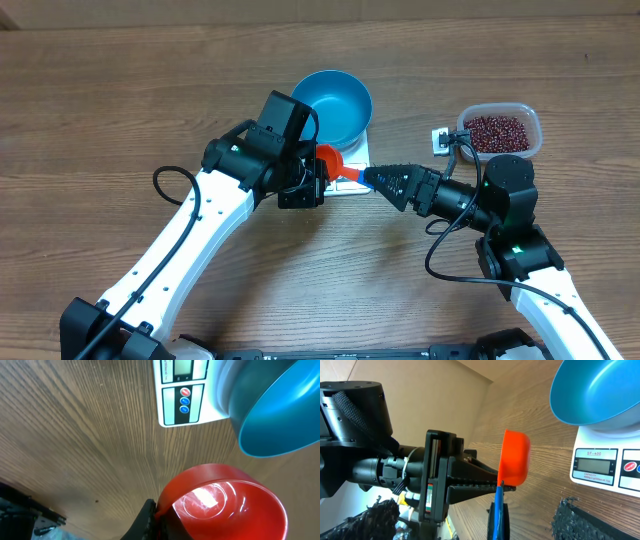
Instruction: Scoop item into bowl and weigh 150g on scale
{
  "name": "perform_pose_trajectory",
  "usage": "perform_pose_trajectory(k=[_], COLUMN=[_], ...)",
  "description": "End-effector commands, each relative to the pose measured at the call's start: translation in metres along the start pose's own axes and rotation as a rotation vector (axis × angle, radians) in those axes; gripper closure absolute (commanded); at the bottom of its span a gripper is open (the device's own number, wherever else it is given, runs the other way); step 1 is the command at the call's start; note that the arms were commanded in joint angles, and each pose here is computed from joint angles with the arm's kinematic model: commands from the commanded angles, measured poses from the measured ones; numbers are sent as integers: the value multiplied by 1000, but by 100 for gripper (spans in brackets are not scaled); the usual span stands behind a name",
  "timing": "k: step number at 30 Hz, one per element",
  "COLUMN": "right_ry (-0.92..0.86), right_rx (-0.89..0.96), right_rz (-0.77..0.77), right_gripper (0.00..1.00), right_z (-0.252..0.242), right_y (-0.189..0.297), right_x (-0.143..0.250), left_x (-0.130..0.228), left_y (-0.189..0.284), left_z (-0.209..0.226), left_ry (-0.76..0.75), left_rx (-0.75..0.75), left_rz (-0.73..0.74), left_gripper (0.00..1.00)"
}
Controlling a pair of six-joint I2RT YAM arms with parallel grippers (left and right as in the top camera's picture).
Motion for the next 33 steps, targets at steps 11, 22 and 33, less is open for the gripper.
perform_pose_trajectory(k=[11, 22, 33], right_ry=[36, 35, 38], right_rx=[-12, -5, 65], right_rz=[-26, -37, -70], right_gripper=[0, 0, 0], right_z=[11, 10, 2], right_y=[0, 0, 0], right_x=[-6, -7, -7], left_x=[10, 8, 11], left_y=[29, 31, 29], left_z=[-4, -9, -5], left_ry=[-22, -27, -37], left_rx=[114, 158, 143], left_rz=[-23, -61, -83], left_gripper=[95, 96, 95])
Point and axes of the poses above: each gripper's point midway between its finger pads, its own y axis back along the fingers, its own z axis along the line the jaws close on, x = y × z, the point moved 10 cm from there along y, back along the fingers, and after that the axes turned 9 degrees about -y, right-handed, at the moved point
